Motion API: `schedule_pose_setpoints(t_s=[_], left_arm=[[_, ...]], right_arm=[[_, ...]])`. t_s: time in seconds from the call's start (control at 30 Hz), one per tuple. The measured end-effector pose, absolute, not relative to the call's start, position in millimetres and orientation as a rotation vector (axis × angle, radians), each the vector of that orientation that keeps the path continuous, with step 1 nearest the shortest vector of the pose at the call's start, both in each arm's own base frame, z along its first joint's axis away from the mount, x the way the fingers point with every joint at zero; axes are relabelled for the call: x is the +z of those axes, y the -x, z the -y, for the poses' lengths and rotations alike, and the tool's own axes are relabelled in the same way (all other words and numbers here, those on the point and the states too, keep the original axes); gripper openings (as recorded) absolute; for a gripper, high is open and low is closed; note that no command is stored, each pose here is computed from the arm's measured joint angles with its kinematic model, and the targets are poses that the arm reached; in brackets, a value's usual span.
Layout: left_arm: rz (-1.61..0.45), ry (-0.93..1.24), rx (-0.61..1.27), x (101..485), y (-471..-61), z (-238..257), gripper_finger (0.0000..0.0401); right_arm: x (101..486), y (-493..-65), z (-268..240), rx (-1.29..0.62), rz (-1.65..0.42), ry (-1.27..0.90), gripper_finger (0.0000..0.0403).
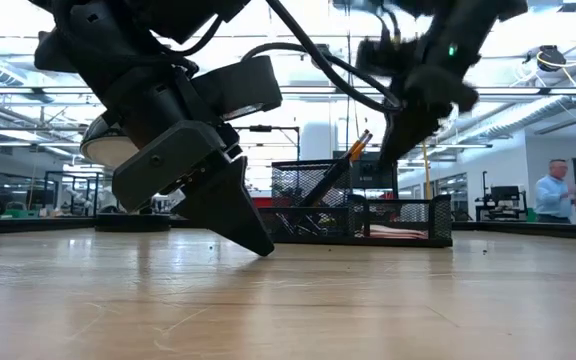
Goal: Pick and place office supplies into organizer
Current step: Adjust the black desk organizer
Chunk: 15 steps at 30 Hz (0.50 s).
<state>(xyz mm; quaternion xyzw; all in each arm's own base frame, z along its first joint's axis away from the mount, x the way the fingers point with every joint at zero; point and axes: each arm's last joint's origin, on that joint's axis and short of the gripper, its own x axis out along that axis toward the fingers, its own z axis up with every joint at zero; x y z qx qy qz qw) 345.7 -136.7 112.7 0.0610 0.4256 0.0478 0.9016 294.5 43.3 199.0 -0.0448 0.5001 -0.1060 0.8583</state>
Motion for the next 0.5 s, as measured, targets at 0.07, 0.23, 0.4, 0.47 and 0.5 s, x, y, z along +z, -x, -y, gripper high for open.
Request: schedule_pose_setpoints(t_s=[0.07,0.23,0.4,0.47,0.5], left_arm=[[-0.876,-0.150,0.104,112.8,-345.0,138.0,0.0017],[-0.857,-0.251,0.121,114.4,-342.8,142.0,0.0017],[-0.810,-0.322,0.084,135.2,-335.3,151.9,0.0017],[-0.775,-0.331,0.059,148.6,-330.8,157.1,0.0017],[-0.751,-0.333,0.046,156.0,-329.2,160.3,0.0017]], right_arm=[[205.0,-294.5,-53.8,-0.175,-1.001,0.061,0.0007],[204.7,-293.6,-83.8,-0.048,-0.963,0.050,0.0008],[194.5,-285.6,-98.2,-0.040,-0.964,0.003,0.0001],[184.6,-280.0,-99.8,-0.048,-0.974,-0.019,0.0001],[178.5,-276.4,-99.4,-0.056,-0.986,-0.030,0.0001]])
